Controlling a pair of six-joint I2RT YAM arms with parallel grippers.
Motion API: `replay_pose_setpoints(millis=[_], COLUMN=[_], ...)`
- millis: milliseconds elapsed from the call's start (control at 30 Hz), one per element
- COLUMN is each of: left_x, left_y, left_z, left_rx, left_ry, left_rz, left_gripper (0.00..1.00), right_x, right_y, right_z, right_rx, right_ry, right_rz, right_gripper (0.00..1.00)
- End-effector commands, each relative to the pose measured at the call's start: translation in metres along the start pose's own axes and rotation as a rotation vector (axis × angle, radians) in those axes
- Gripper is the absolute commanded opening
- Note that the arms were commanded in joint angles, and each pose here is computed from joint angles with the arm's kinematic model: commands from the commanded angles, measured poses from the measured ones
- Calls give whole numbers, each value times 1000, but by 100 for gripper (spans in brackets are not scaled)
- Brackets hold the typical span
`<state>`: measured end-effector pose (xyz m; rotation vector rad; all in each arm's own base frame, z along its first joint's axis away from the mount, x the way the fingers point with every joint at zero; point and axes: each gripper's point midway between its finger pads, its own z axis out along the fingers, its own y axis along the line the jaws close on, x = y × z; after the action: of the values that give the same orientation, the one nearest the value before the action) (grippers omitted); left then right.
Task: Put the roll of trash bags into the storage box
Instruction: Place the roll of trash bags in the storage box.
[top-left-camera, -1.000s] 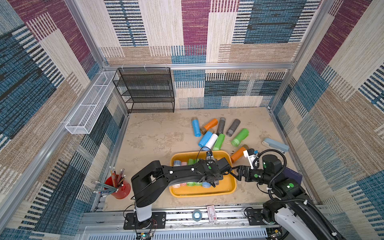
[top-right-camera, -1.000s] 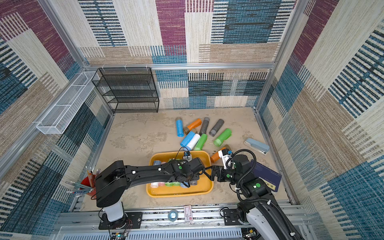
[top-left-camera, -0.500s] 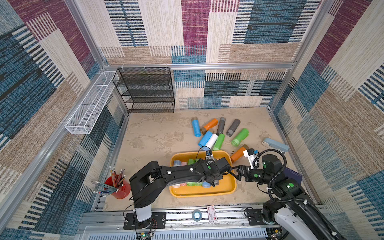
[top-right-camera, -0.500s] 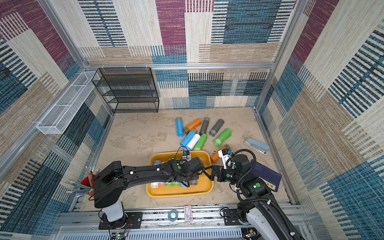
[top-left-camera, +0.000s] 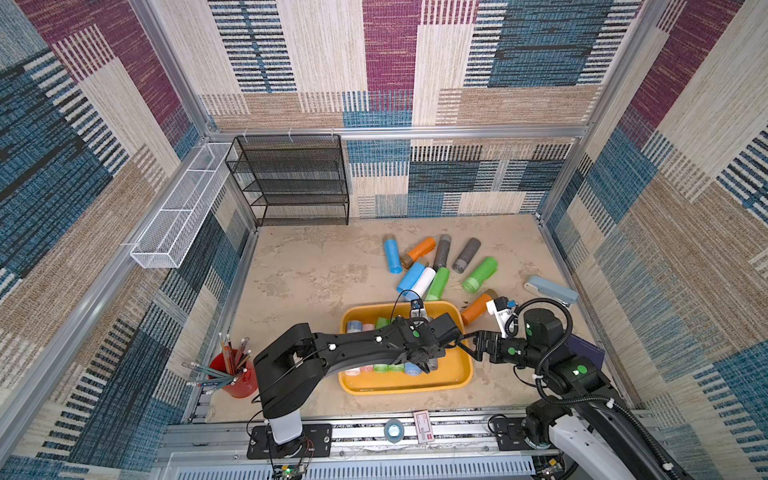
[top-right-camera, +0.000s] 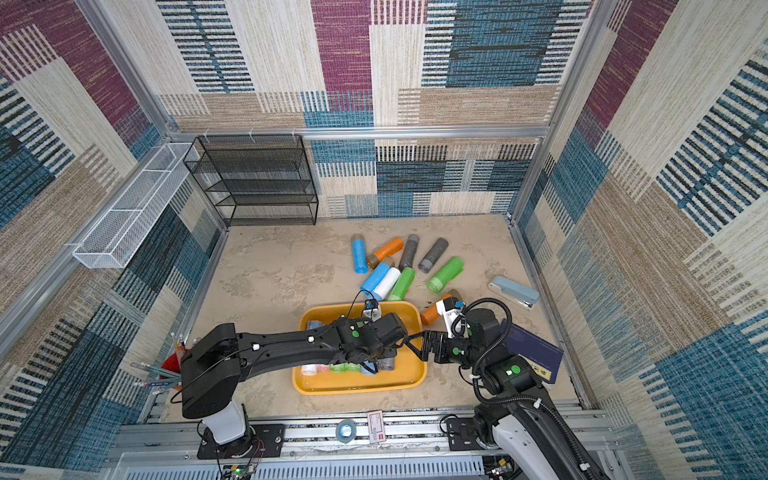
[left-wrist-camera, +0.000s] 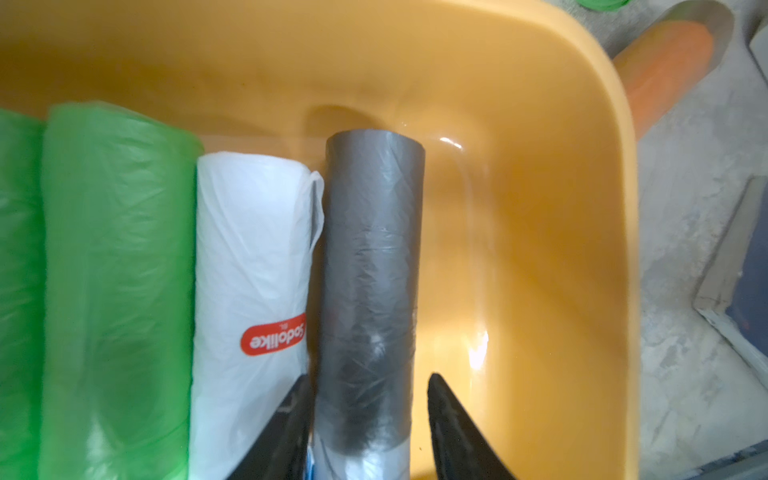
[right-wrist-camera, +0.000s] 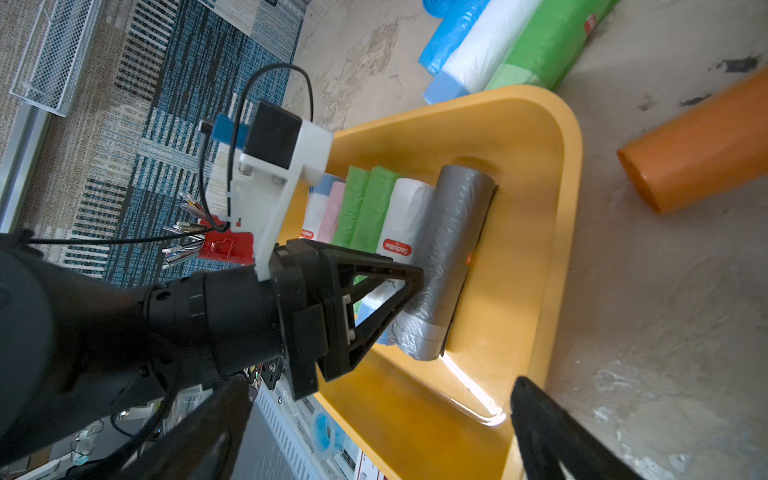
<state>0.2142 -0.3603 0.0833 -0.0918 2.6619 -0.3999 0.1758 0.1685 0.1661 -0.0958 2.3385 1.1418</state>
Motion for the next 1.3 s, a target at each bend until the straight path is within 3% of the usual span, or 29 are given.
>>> replay_pose_setpoints(millis=[0,500,933,1267], left_x=[-7,-55,-126,-174], left_y=[6,41,57,59], left_z=[-8,-50,-34,7], left_rx=[-22,-106,-62,-86], left_ry=[-34,-160,-90,-31], left_rz=[-1,93,90,102], left_gripper=[47,52,56,57], right_x=[-6,-18,-32,-38], right_y=[7,12,15,11], right_z=[-2,1,9,22], right_rx=[-16,-18,-18,-13], right_ry=[-13,-13,-15,2], right_rz=[-12,-29,-57,-69], right_gripper=[99,99,99,99])
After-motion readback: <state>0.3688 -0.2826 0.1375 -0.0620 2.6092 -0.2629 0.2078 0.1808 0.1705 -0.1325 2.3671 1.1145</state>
